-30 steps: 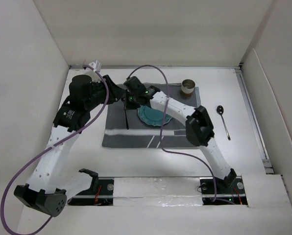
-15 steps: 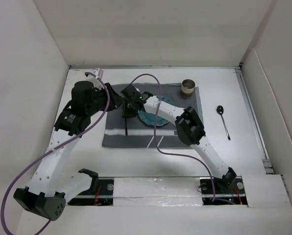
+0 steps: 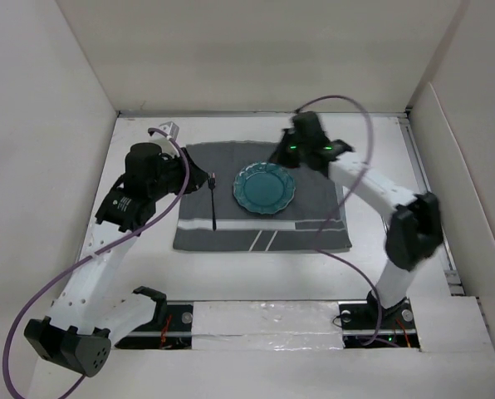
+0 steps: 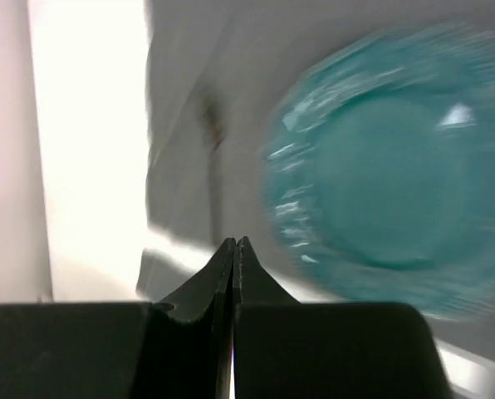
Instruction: Set the dinner table for one person
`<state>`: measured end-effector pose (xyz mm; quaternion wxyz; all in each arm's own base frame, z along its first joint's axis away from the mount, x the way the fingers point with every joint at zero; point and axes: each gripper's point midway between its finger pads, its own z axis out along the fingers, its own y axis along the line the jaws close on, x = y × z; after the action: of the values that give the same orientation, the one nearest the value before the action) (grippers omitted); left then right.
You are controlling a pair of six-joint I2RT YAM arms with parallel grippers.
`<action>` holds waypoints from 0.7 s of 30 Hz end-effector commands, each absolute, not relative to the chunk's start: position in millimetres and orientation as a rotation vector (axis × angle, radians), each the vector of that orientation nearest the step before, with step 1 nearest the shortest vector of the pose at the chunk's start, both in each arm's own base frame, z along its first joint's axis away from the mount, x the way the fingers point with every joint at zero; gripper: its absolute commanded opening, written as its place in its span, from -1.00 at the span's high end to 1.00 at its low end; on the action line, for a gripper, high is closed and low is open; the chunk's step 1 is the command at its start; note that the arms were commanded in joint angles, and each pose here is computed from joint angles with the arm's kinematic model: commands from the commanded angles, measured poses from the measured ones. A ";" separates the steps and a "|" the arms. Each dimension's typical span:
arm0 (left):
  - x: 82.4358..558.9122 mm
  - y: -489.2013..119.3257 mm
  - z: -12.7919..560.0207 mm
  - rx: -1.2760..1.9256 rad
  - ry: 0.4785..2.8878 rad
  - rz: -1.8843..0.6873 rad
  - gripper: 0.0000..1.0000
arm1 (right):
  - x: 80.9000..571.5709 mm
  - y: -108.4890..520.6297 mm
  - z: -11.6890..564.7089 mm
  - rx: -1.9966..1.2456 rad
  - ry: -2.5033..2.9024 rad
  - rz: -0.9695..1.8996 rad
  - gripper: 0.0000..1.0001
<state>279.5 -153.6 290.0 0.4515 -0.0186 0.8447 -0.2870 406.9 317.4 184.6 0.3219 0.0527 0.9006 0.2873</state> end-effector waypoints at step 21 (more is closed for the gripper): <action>270.1 -162.2 266.5 0.026 2.101 -0.762 0.95 | 370.7 -97.3 65.9 0.807 2.511 -0.093 -0.07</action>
<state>268.8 -161.0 252.2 0.4136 0.0006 0.8599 -0.2992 363.6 -95.7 58.4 0.2536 0.3347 0.9069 -0.0344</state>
